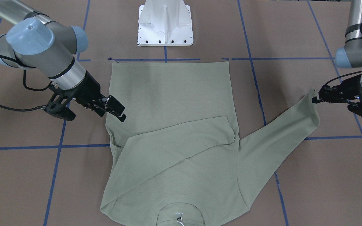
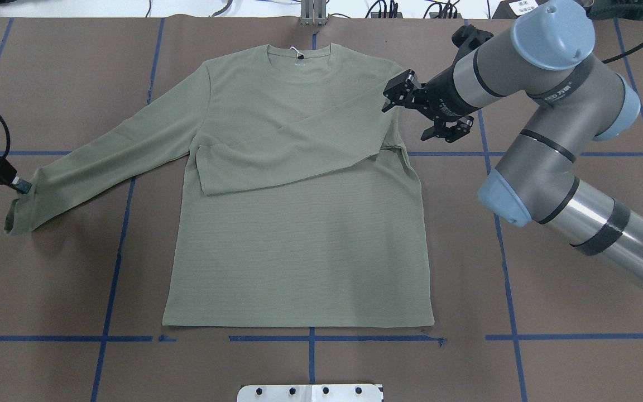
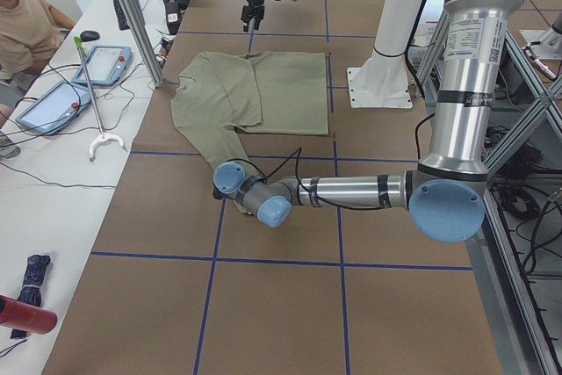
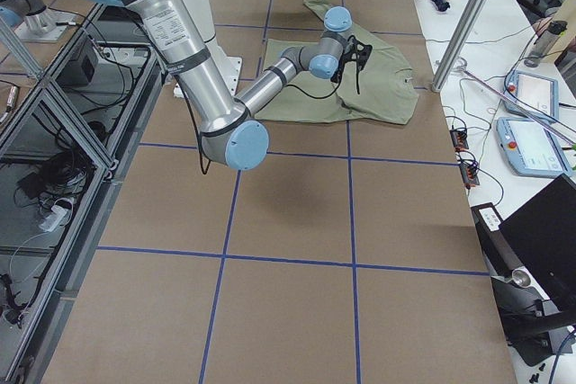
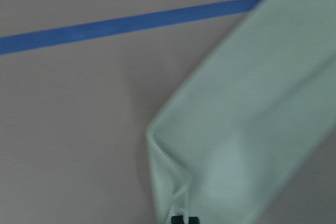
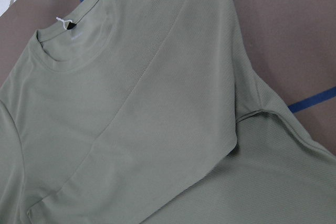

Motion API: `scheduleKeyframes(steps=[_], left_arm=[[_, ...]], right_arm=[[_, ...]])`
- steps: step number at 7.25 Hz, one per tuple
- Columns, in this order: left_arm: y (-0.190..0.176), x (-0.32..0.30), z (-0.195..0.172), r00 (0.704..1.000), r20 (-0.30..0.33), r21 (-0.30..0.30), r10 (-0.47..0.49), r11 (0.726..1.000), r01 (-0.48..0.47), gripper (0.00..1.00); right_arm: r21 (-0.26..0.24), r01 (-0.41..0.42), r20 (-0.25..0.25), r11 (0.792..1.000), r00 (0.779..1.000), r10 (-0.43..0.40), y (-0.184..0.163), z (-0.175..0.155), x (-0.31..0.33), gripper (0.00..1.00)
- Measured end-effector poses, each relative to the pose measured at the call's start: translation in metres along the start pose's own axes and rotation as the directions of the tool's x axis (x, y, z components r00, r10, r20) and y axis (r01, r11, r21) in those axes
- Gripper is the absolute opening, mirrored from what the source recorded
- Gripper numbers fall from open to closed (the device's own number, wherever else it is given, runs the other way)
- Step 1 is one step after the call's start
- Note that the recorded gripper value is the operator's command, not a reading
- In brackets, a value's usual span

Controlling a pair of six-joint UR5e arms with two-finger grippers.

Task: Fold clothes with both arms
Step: 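Fold the other sleeve across with the left gripper while the right gripper moves in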

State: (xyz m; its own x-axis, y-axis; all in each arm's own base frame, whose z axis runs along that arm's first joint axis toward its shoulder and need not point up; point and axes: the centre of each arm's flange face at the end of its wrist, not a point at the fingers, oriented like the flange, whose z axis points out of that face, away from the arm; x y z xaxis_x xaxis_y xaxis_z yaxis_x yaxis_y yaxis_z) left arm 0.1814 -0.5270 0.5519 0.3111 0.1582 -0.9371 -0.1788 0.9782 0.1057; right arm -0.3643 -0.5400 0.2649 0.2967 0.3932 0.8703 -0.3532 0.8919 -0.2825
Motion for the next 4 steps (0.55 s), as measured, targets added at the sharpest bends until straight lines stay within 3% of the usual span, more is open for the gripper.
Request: scheduleKeyframes(steps=[2,4], left_arm=[[-0.061,0.122,-0.027,0.995,-0.074,0.055,-0.063,0.996,0.067,0.00],[-0.116,0.260,-0.025,0.986,-0.125,0.086,-0.110,0.989,0.122,0.00]], right_arm=[[0.034,0.022,-0.004,0.999,1.000,-0.022,-0.033,-0.038,0.042,0.99],[0.076,0.041,-0.010,0.996,0.999,-0.040,-0.063,-0.073,0.075,0.99]])
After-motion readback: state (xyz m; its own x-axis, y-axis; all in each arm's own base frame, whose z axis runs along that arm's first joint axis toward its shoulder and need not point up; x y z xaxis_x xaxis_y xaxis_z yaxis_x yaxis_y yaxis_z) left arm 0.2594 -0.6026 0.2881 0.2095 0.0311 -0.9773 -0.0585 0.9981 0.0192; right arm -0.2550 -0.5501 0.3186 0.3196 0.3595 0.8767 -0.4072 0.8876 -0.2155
